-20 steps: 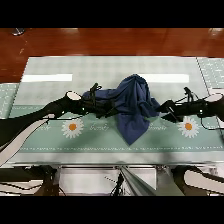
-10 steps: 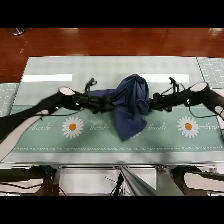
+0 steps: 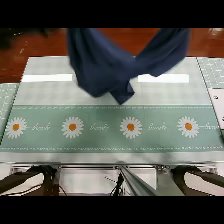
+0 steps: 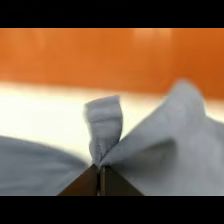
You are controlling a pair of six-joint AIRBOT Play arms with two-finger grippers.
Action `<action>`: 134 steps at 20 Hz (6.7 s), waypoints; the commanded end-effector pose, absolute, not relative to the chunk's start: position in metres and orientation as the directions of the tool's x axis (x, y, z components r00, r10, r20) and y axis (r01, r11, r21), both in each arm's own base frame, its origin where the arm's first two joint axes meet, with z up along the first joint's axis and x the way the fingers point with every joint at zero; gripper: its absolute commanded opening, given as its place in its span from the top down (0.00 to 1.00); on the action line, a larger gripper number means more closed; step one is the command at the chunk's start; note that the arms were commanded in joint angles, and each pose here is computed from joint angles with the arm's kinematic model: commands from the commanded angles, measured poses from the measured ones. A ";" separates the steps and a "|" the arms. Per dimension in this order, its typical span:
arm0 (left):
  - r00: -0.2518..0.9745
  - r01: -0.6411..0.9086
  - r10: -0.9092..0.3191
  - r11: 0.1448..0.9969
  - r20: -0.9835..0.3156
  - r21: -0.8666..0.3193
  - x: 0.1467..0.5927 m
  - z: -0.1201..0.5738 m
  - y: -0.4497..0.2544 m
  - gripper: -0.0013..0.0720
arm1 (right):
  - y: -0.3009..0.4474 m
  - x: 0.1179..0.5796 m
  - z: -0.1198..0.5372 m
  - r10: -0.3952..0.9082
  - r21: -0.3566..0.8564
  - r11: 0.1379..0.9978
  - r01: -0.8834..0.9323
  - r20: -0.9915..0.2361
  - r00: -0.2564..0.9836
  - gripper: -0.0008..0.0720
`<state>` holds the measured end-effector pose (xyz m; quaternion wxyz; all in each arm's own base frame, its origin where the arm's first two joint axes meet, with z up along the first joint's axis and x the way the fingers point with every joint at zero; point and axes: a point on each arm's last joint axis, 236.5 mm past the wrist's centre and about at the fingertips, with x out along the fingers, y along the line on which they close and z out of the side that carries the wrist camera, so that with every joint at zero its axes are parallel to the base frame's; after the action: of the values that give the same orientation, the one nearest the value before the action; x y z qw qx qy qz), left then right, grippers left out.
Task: Fold the shirts.
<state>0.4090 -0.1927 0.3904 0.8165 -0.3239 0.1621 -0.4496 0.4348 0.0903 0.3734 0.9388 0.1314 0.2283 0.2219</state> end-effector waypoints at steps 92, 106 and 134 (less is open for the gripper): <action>0.109 -0.223 -0.685 0.689 -0.721 -0.689 0.246 -0.086 -0.187 0.95 | -0.012 0.320 -0.082 0.529 0.562 0.719 0.409 -0.824 0.201 0.14; 0.081 -0.222 -0.699 0.682 -0.711 -0.696 0.239 -0.084 -0.190 0.95 | 0.050 0.391 -0.077 0.574 0.615 0.742 0.268 -0.788 0.221 0.95; 0.986 -0.148 0.136 0.980 -0.093 -0.136 0.191 0.441 0.009 0.95 | 0.006 0.180 0.287 0.014 0.167 0.980 0.106 -0.592 0.806 0.95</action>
<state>0.1841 -0.0030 0.4848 0.9975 -0.0378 -0.0281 0.0523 0.1959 0.0175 0.3538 0.9682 0.0753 0.2383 0.0118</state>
